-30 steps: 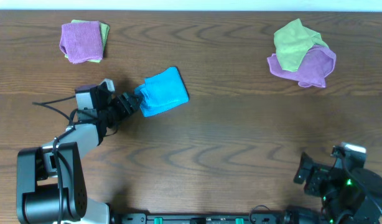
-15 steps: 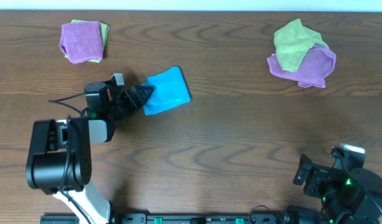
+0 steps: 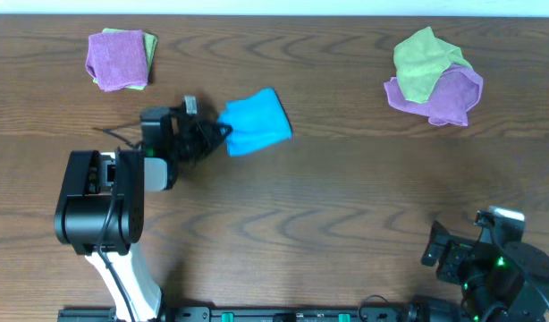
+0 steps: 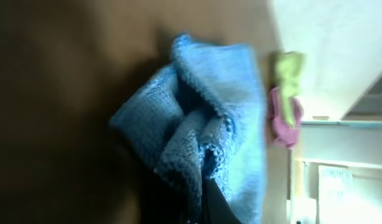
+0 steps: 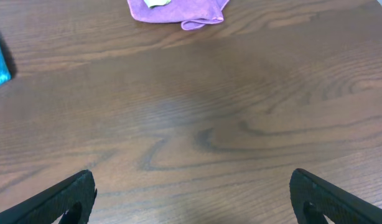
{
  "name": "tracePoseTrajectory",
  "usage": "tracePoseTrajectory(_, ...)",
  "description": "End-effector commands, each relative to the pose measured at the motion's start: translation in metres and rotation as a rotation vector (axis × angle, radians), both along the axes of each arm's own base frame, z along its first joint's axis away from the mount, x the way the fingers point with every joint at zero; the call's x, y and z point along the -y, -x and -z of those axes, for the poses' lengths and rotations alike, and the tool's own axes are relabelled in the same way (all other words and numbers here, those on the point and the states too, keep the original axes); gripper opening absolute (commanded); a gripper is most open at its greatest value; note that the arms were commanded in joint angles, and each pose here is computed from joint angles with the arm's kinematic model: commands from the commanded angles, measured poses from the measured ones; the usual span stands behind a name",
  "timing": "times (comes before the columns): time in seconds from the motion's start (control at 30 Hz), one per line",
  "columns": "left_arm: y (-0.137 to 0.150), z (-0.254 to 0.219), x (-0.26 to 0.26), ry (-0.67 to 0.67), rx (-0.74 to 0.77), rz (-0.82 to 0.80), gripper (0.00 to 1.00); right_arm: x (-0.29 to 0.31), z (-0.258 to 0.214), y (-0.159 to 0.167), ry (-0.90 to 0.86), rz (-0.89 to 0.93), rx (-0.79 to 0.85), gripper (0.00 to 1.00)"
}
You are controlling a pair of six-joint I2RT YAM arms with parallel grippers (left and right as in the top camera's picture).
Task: Fold the cloth
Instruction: 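Carry the folded blue cloth with the left gripper to the purple stack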
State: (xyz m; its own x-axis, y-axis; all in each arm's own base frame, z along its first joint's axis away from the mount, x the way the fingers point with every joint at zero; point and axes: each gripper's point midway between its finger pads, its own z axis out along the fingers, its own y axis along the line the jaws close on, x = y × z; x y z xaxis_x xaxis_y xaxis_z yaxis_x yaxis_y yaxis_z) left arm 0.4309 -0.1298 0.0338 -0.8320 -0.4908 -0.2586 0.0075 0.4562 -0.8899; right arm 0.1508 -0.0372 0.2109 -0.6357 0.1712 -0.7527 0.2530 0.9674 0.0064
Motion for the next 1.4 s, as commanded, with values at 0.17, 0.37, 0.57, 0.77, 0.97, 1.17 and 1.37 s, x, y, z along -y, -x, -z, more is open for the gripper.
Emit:
tracePoseTrajectory(0.17,-0.089,-0.114,-0.011,0.019,0.317,-0.057,0.05,0.001,0.002,0.001,-0.012,0.017,-0.005,0.99)
tracePoseTrajectory(0.37,-0.144,-0.186,-0.081,-0.015,0.452,-0.280,0.06,0.001,0.002,0.001,-0.012,0.017,-0.005,0.99)
tracePoseTrajectory(0.57,-0.157,-0.210,-0.176,-0.072,0.499,-0.496,0.06,0.001,0.002,0.001,-0.012,0.017,-0.005,0.99)
tracePoseTrajectory(0.77,-0.149,-0.201,-0.253,-0.094,0.445,-0.665,0.05,0.001,0.002,0.001,-0.012,0.017,-0.005,0.99)
tracePoseTrajectory(0.97,-0.143,-0.196,-0.287,-0.117,0.419,-0.749,0.06,0.001,0.002,0.001,-0.012,0.017,-0.005,0.99)
tracePoseTrajectory(1.17,-0.144,-0.193,-0.297,-0.109,0.396,-0.817,0.06,0.001,0.002,0.001,-0.012,0.017,-0.005,0.99)
tracePoseTrajectory(1.37,-0.148,-0.189,-0.300,0.040,0.311,-0.927,0.06,0.001,0.002,0.001,-0.012,0.017,-0.005,0.99)
